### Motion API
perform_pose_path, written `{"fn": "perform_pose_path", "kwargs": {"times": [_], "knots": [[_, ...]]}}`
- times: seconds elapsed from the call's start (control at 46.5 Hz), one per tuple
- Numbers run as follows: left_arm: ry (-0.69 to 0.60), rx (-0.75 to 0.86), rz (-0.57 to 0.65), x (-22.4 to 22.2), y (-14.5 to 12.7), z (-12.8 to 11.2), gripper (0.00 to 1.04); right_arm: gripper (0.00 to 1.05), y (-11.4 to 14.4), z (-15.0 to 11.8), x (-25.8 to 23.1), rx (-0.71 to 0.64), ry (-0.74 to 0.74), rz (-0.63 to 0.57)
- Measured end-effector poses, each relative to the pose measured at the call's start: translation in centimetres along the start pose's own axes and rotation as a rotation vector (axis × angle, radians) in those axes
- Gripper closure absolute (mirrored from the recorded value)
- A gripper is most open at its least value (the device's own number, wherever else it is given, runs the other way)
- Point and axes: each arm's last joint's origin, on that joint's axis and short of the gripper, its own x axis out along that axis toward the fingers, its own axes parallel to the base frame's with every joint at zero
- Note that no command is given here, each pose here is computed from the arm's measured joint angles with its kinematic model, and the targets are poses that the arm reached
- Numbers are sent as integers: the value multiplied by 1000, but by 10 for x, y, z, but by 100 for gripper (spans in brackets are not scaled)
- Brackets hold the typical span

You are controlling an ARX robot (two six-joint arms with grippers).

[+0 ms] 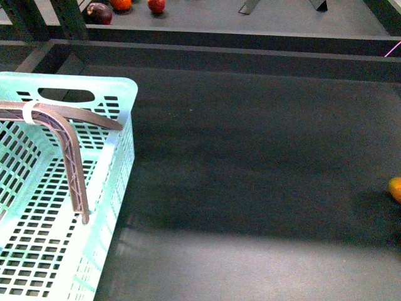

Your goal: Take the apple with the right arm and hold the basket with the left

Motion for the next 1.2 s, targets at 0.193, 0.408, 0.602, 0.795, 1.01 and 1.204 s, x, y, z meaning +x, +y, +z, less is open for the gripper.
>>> {"fn": "perform_pose_path", "kwargs": {"times": [0.193, 0.408, 0.602, 0.795, 1.01, 1.204], "knots": [[-5, -15, 56, 9, 2, 3, 45, 9, 0, 0, 0, 0, 0, 0], [10, -73, 102, 9, 0, -2, 95, 9, 0, 0, 0, 0, 0, 0], [65, 1, 41, -11, -25, -20, 99, 9, 0, 0, 0, 0, 0, 0], [169, 104, -82, -33, -74, -56, 99, 9, 0, 0, 0, 0, 0, 0], [279, 189, -188, -47, -113, -98, 99, 9, 0, 0, 0, 0, 0, 0], [431, 269, -289, -71, -145, -153, 99, 9, 0, 0, 0, 0, 0, 0]]}}
